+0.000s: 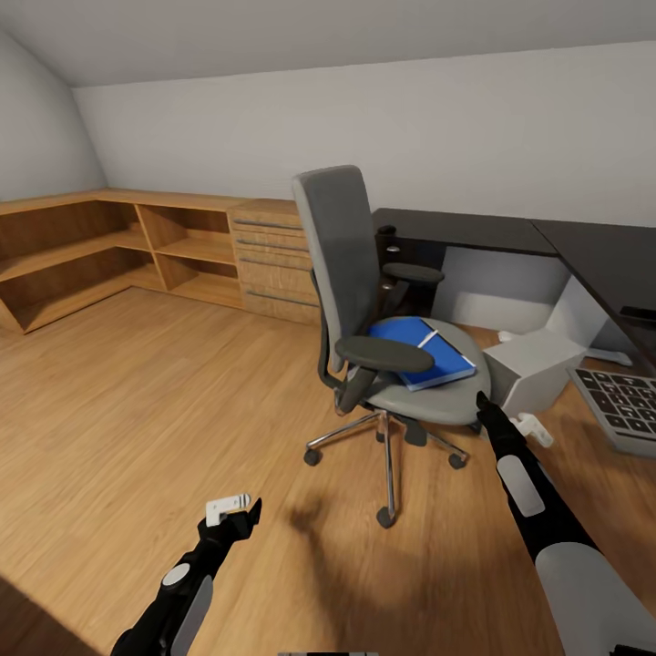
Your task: In the bedroom, organize the workspace by keeping the computer under the desk, ensuring the monitor is on the desk, placing the keyboard on the desk next to the monitor, placing the mouse on the desk next to the keyboard, moving the folder from the swivel chair onto the desk next to the mouse, stacking the notebook on top of the folder with the pen on top of the notebook, and positioning the swivel chair next to the desk.
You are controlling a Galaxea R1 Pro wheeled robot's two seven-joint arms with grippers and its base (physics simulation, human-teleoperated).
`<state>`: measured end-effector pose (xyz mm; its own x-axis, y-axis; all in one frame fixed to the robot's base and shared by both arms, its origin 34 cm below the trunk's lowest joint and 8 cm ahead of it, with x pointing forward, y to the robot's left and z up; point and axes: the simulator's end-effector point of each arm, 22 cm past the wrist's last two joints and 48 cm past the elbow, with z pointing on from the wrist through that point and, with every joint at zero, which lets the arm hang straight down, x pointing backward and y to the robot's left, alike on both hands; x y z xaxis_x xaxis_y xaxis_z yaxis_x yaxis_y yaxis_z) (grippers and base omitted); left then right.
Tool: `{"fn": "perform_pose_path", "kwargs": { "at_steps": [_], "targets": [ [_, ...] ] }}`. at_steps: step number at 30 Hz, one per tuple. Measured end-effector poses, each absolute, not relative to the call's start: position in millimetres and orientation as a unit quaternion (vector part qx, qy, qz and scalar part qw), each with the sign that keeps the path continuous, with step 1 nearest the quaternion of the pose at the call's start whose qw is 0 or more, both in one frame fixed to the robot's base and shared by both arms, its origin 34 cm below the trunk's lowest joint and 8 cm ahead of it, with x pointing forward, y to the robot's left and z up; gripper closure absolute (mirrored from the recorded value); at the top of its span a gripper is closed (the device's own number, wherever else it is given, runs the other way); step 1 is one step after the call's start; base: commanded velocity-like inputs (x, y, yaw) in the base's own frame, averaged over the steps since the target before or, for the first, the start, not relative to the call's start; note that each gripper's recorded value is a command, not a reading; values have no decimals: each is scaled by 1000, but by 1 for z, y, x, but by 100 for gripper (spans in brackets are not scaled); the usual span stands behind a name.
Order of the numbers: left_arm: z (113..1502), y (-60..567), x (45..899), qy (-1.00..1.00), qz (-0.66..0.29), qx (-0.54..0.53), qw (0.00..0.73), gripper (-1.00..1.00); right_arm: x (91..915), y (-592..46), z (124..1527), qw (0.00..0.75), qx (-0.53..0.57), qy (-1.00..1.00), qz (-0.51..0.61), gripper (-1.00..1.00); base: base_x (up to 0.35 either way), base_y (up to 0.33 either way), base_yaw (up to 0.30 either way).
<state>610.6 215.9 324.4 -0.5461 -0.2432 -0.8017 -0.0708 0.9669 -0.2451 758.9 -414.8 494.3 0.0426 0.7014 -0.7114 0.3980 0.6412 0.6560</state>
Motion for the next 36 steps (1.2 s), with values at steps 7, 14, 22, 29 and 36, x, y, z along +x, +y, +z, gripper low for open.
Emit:
{"fn": "perform_pose_path", "kwargs": {
  "at_steps": [7, 14, 22, 29, 36],
  "targets": [
    [321, 215, 608, 877, -92, -90, 464, -100, 759, -415, 494, 598, 404, 680, 127, -100, 17, -10, 0],
    [320, 215, 607, 877, -92, -90, 463, -100, 759, -415, 494, 598, 404, 680, 127, -100, 30, -115, 0],
    [320, 215, 607, 877, -92, -90, 463, -100, 759, -415, 494, 597, 405, 680, 127, -100, 40, -99, 0],
    [319, 215, 607, 877, -92, -90, 462, -100, 759, -415, 493, 596, 406, 681, 128, -100, 6, -15, 0],
    [319, 215, 607, 877, -92, -90, 462, -100, 759, -414, 493, 596, 407, 681, 129, -100, 23, -3, 0]
  ]
}}
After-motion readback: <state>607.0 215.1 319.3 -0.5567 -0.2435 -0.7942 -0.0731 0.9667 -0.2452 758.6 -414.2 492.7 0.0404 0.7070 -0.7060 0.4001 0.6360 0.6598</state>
